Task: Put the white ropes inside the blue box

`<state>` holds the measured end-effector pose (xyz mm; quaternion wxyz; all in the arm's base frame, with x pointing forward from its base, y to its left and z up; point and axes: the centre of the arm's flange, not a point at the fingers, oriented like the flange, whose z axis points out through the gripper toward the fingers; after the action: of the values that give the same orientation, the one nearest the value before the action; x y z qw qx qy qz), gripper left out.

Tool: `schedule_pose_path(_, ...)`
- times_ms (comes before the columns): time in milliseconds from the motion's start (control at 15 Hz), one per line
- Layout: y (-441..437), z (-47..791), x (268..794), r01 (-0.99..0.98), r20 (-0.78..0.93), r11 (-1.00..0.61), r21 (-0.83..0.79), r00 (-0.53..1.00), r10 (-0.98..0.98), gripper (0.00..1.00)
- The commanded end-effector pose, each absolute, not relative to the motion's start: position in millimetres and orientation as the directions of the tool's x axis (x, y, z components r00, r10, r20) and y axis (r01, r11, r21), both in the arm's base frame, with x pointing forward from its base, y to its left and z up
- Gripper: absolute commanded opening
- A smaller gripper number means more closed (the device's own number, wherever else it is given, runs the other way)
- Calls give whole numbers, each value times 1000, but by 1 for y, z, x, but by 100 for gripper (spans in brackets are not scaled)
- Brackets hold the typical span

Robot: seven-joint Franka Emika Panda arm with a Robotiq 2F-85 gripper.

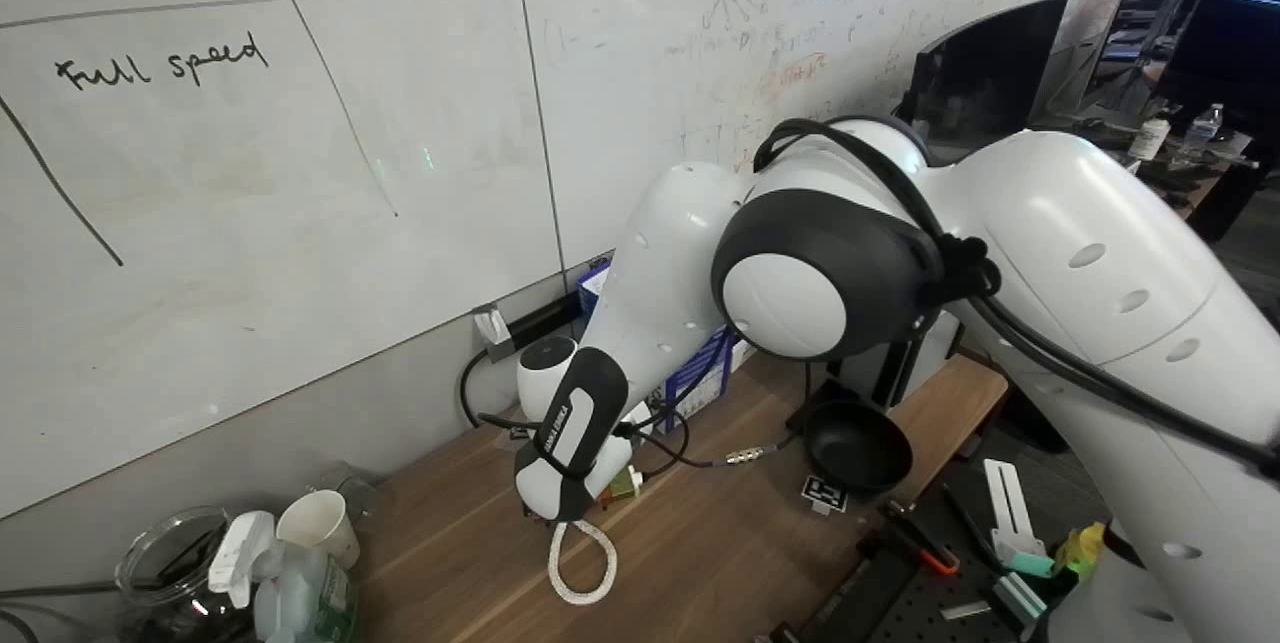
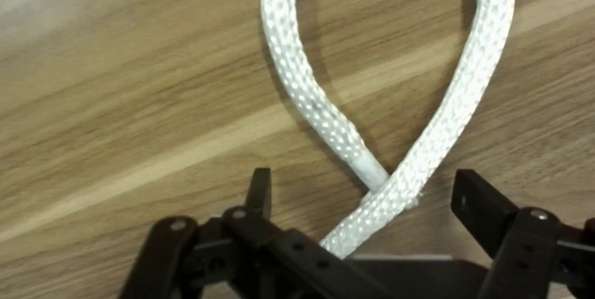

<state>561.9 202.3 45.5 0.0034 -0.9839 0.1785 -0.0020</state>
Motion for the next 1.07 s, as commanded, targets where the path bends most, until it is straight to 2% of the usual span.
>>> schedule_pose_path(0,207,46,568,-364,14,-931,-8,931,-364,66)
schedule_pose_path(467,205,49,570,-364,18,-931,-2,931,-364,12)
schedule_pose_path(667,201,53,571,-365,16,-931,13,931,-364,8)
schedule_pose_path(1000,181,83,574,-369,45,-929,33,929,-368,12)
